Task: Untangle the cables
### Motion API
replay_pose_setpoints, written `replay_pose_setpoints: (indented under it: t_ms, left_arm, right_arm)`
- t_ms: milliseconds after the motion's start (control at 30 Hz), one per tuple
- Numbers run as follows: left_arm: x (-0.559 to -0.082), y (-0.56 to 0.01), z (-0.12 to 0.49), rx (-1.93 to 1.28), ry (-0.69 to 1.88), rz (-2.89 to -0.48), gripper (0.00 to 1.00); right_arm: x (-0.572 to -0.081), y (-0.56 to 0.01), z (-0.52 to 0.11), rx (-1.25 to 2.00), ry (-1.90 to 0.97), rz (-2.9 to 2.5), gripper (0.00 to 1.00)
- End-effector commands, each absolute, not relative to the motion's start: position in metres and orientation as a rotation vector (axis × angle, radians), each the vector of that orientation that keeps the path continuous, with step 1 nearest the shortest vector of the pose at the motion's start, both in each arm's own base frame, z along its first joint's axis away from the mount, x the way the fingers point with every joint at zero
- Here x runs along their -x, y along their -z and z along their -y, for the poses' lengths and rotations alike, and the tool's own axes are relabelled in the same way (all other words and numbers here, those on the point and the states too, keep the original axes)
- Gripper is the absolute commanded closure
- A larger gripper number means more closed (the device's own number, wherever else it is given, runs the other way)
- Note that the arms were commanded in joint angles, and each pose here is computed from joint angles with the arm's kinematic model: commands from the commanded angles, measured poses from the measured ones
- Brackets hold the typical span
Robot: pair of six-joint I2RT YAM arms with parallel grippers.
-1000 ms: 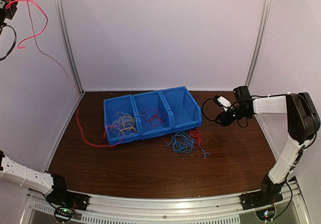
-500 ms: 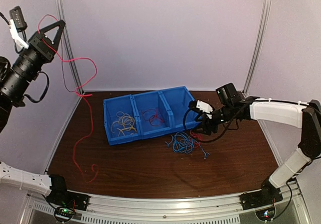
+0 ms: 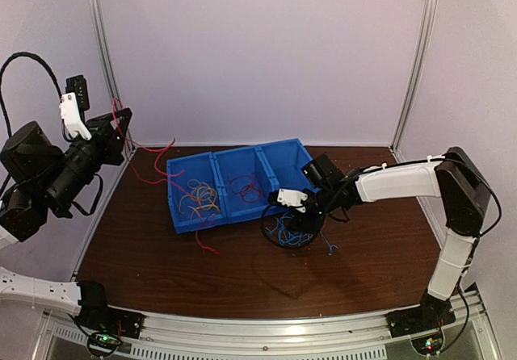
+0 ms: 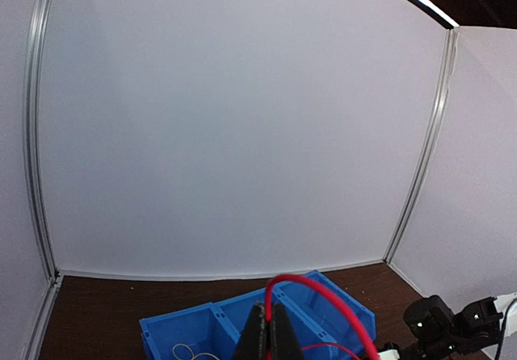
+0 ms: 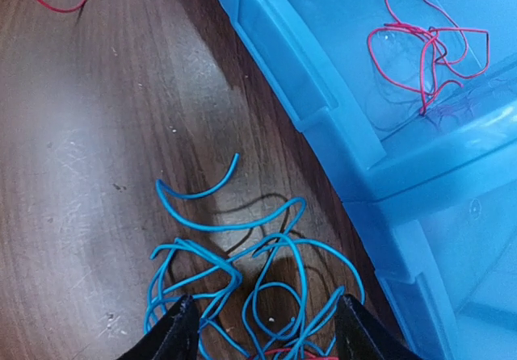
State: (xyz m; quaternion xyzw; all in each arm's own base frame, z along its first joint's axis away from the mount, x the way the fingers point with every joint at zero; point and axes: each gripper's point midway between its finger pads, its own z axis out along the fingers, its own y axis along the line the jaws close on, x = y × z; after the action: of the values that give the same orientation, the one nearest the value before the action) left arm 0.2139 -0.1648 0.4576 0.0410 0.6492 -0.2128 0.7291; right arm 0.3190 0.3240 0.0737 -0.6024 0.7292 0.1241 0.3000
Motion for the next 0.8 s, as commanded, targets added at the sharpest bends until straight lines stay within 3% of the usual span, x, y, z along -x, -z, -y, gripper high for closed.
replay_pose_setpoints:
  t_ms: [0,267,433,600,767]
  left_arm:
    - [-0.212,-0.448,0.152,-0.017,0.484,-1.443,1.0]
    - [-0.214,-0.441,0.147,-0.013,0.443,-1.448,1.0]
    - [-0.215,-0.443,0.174,-0.11,0.477,-1.448,1.0]
    - [-0.217,-0.448,0.218,-0.268,0.526,-1.451,1.0]
    - [-0.22,-0.466,0.256,-0.39,0.551,-1.432,1.0]
  right_arm:
    - [-0.342,-0.064,-0.321,1.563,-0.159,-1.96,0.44]
    - [-0.334,-0.039,-0.272,1.583,-0.047,-2.064,0.73]
    - [-0.355,-0.039,-0.207,1.469,0.029,-2.173,0.79]
    - [-0.377,-0.06,-0.153,1.32,0.078,-2.234,0.78]
    - [-0.331,-0.106,-0.189,1.442,-0.291,-2.126,0.58]
